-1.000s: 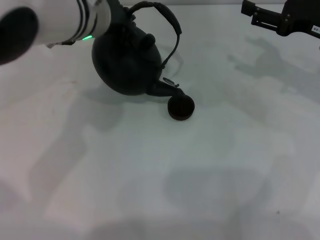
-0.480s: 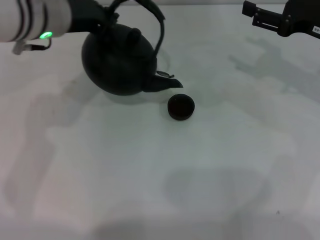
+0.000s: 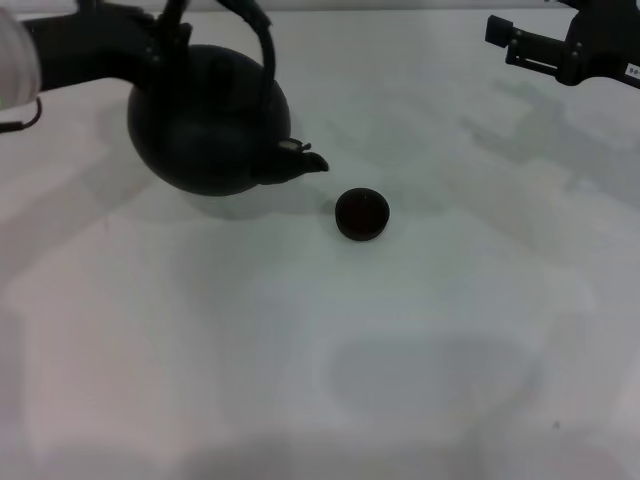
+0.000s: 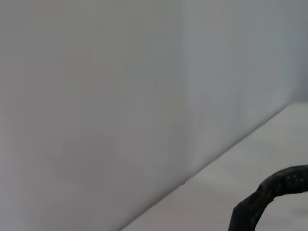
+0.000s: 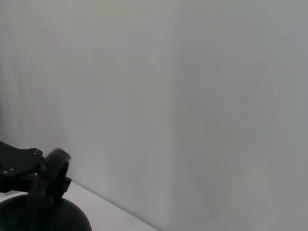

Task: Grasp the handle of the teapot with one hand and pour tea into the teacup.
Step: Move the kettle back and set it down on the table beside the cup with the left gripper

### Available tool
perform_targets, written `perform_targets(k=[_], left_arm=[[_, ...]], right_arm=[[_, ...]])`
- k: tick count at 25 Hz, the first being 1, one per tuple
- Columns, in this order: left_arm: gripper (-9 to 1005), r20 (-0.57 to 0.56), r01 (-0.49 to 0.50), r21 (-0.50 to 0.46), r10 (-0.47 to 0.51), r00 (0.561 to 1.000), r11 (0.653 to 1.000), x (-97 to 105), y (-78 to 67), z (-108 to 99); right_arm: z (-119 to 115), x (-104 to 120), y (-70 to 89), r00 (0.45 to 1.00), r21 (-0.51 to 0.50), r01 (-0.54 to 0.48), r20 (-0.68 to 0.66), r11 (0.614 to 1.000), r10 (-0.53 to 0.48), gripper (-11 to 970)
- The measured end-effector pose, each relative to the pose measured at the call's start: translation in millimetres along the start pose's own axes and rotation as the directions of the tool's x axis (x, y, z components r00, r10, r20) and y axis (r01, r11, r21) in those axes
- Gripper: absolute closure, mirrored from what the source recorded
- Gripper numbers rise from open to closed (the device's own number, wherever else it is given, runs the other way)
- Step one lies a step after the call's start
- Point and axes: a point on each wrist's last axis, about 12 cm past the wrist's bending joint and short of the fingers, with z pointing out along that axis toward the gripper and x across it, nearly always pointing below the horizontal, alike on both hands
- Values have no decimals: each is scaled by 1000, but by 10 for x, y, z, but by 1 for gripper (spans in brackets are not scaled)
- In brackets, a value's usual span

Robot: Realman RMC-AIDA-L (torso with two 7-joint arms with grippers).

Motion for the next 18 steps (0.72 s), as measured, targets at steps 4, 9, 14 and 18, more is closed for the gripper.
perform_targets(k=[4,9,14,18], left_arm=[[902,108,35,26,-38,993,999,230,67,-134],[902,162,74,11,-75,984,997,515,163,-291],[901,202,114,-25,-107,974,993,791,221,-443],[901,210,134,-68,-117,971,989,1008,234,-534]], right_arm=[[-18,13,-1,1000,-1,-12,-8,1000,12,115],[-26,20,1,1000,-1,-14,-10,1000,14,115],[-26,46,12,1000,-4,-21,-17,1000,21,115],[-23,51,18,1000,-7,-18,-18,1000,18,115]])
